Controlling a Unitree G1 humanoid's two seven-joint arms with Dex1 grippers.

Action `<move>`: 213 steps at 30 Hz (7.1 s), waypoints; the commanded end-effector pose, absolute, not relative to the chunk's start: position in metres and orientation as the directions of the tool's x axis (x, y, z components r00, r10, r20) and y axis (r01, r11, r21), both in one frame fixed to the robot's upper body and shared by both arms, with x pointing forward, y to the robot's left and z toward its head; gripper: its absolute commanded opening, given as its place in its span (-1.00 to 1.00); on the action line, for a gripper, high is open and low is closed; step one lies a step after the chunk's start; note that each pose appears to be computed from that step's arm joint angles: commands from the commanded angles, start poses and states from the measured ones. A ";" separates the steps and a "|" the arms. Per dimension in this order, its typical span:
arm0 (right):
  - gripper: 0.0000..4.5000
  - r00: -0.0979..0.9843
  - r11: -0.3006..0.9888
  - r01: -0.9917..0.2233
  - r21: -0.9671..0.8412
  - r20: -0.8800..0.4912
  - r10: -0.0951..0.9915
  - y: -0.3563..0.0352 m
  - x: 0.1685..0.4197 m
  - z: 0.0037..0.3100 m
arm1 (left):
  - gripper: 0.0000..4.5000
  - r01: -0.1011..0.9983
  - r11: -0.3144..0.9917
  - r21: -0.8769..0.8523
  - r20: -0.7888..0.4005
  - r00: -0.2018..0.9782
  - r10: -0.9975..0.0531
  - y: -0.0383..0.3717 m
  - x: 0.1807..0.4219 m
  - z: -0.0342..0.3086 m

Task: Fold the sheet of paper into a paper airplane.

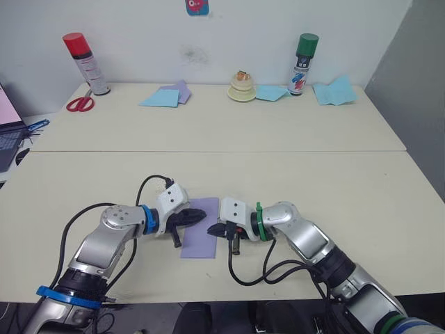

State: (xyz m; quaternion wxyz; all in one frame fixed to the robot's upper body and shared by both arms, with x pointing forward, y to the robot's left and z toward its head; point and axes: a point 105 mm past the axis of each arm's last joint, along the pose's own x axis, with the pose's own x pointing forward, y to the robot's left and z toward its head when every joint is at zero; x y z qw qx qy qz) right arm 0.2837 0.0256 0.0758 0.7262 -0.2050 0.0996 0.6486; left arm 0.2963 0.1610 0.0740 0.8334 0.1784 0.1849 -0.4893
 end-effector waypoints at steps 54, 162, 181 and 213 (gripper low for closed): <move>-0.98 0.168 0.107 -0.978 -0.177 -0.383 0.908 0.020 0.290 0.043 | -1.00 0.888 0.459 0.029 -0.558 0.395 -0.730 0.166 0.292 0.037; -0.98 0.078 -0.043 -0.937 -0.347 -0.329 0.941 -0.009 0.241 0.142 | -1.00 0.895 0.430 0.120 -0.562 0.418 -0.714 0.212 0.261 0.092; -0.98 0.083 -0.039 -0.944 -0.326 -0.350 0.933 -0.019 0.235 0.139 | -1.00 0.942 0.325 0.080 -0.473 0.323 -0.820 0.173 0.256 0.117; -0.98 0.092 -0.123 -0.920 -0.372 -0.508 0.856 -0.019 0.239 0.158 | -1.00 0.978 0.136 0.155 -0.449 0.193 -0.872 0.086 0.274 0.111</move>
